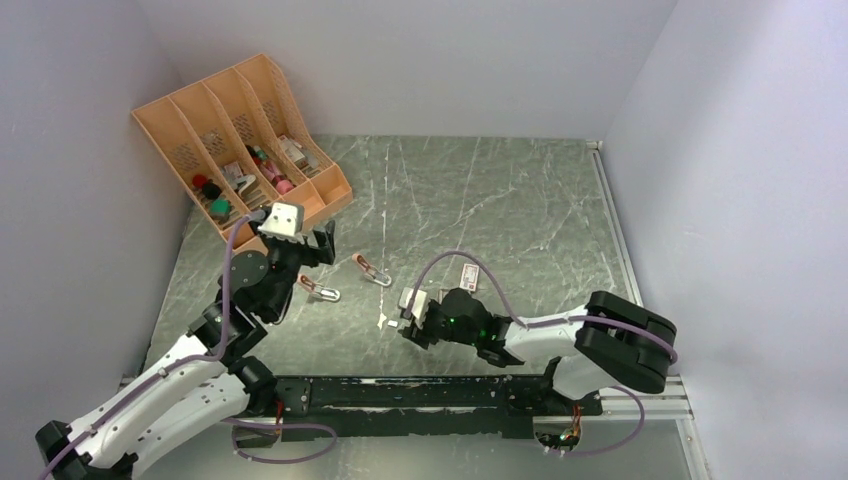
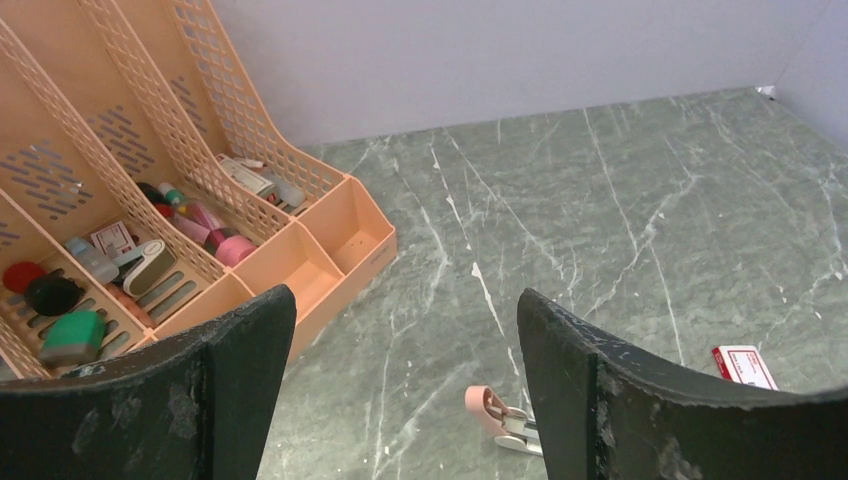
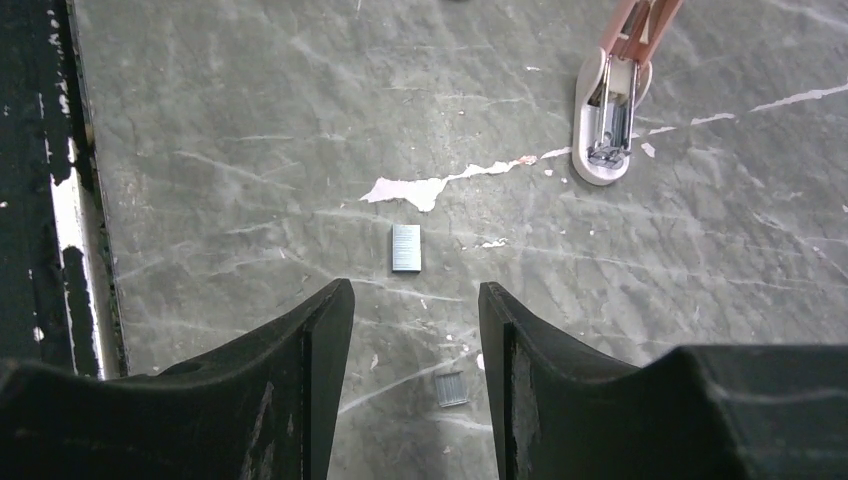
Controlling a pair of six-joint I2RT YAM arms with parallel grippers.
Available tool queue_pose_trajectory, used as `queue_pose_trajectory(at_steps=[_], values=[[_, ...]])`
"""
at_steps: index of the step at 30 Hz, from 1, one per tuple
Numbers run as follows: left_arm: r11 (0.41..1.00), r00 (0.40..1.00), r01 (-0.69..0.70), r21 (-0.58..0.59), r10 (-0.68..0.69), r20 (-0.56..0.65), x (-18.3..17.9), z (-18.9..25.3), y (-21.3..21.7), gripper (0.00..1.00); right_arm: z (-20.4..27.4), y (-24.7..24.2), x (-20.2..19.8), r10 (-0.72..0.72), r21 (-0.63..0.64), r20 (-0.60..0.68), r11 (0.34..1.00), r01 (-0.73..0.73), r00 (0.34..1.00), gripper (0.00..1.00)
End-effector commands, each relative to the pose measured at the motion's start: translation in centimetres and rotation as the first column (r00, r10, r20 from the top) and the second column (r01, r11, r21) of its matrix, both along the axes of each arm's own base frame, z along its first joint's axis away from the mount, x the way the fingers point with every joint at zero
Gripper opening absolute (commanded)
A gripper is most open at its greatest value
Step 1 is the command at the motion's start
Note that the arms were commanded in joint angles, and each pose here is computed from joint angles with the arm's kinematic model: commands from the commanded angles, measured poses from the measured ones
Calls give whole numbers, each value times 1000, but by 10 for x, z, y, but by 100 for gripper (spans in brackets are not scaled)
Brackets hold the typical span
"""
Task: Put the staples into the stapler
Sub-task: Place the staple at the center of the board, then pick up the staple from the center of the board.
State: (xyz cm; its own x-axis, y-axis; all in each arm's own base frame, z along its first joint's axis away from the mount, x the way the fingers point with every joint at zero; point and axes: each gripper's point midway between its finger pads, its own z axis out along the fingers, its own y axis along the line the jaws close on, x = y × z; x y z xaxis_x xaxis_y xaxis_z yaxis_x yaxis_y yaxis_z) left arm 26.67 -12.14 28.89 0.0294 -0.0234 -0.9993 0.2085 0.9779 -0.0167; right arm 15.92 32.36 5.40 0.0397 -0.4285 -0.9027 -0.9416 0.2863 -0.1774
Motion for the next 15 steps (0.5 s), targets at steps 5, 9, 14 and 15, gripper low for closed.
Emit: queue_pose_trajectory(at_steps=[5, 9, 14, 15], values=[[999, 1000, 30, 14, -30, 2, 2, 7, -6, 86, 7, 13, -2, 82, 82, 112, 992, -92, 990, 54], [1000, 1000, 1, 31, 0, -19, 3, 0, -1, 86, -6, 13, -7, 107, 75, 99, 991, -115, 989, 53], [999, 1000, 13, 47, -12, -18, 2, -3, -2, 85, -19, 11, -8, 101, 89, 75, 990, -108, 992, 53], [999, 1000, 18, 50, -17, -17, 2, -4, -3, 85, -21, 11, -7, 104, 89, 70, 990, -110, 992, 53]])
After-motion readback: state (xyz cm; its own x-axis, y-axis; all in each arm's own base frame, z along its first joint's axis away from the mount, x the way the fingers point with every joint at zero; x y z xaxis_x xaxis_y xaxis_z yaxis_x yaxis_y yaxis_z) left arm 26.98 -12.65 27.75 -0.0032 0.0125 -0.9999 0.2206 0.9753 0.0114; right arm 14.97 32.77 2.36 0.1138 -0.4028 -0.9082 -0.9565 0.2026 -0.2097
